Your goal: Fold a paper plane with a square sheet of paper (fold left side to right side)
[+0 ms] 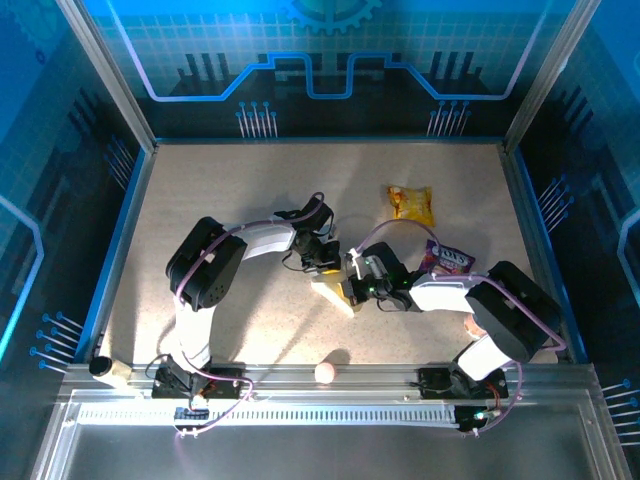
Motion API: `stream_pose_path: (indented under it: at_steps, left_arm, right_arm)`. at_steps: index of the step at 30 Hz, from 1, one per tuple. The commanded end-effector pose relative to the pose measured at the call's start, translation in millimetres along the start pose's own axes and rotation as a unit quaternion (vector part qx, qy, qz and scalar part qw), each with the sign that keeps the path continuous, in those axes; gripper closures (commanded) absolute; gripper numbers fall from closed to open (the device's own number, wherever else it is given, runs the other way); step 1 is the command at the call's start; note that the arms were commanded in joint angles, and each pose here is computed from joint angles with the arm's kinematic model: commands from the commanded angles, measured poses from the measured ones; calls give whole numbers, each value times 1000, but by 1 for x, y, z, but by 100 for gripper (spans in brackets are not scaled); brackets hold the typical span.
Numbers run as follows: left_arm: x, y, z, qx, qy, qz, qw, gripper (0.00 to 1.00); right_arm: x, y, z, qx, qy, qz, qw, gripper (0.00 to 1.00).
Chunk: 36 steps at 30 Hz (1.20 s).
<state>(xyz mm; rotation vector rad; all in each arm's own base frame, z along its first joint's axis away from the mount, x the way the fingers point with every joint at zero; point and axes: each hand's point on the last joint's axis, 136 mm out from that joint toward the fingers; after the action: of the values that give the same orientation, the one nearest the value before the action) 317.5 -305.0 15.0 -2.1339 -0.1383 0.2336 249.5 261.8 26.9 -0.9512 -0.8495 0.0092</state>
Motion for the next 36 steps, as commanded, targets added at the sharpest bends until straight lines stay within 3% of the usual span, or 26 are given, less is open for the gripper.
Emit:
stream_pose_path:
  at_steps: [1, 36]
  left_arm:
    - [-7, 12, 20, 41, -3, 9, 999, 97]
    - [-5, 12, 18, 41, 0, 8, 999, 96]
  right_arm:
    - [2, 2, -3, 1, 1, 4, 1000, 100]
    - [1, 3, -10, -15, -8, 19, 1000, 100]
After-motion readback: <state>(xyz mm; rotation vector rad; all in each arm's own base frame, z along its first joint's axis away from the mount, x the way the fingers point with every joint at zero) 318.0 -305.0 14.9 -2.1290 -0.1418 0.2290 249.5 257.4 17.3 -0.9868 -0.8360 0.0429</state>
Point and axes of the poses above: each hand's point on the last joint's axis, 136 mm out from that joint toward the fingers, its own y axis out along the fingers, its own z axis along the line the jaws close on, x = y × z, and after that the axes turned 12 degrees about -y, right-handed
